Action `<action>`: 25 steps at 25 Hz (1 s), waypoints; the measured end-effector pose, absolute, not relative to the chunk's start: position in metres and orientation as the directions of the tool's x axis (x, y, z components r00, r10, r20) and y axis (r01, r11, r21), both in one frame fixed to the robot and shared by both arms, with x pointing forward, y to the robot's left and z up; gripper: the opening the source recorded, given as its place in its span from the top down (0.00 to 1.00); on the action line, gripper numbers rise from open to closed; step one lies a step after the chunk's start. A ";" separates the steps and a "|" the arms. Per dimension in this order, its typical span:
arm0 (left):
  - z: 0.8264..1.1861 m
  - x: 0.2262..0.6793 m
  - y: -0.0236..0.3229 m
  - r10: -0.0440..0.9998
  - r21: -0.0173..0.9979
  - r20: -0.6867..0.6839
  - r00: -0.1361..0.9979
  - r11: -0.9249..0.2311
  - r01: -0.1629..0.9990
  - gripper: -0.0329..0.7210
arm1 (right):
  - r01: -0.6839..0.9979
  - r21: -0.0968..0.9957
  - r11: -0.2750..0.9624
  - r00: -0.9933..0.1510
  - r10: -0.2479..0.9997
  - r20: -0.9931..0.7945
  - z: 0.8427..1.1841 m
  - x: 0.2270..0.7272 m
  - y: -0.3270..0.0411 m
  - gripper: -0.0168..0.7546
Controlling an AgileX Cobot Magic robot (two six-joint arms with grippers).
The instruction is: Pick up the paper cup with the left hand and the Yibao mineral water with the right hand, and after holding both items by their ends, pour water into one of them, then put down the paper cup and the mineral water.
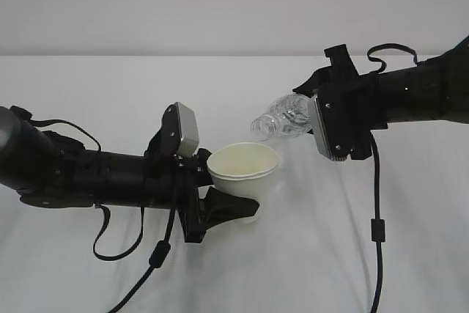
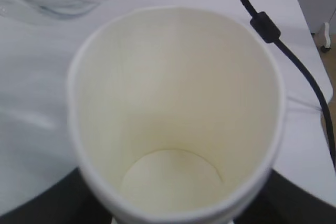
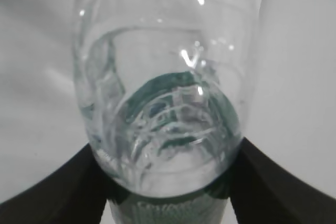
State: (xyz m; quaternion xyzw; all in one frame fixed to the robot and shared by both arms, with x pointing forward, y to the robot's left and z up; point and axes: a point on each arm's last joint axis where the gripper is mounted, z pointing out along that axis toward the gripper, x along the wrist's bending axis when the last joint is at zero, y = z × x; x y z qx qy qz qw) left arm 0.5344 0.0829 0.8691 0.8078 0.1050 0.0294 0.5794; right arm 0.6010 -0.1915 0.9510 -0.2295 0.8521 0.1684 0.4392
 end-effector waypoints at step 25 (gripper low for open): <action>0.865 0.538 0.085 0.245 0.926 -0.063 0.968 -0.346 0.148 0.40 | -0.614 -0.036 0.789 -0.416 -0.362 -0.834 0.959 0.606 -0.190 0.34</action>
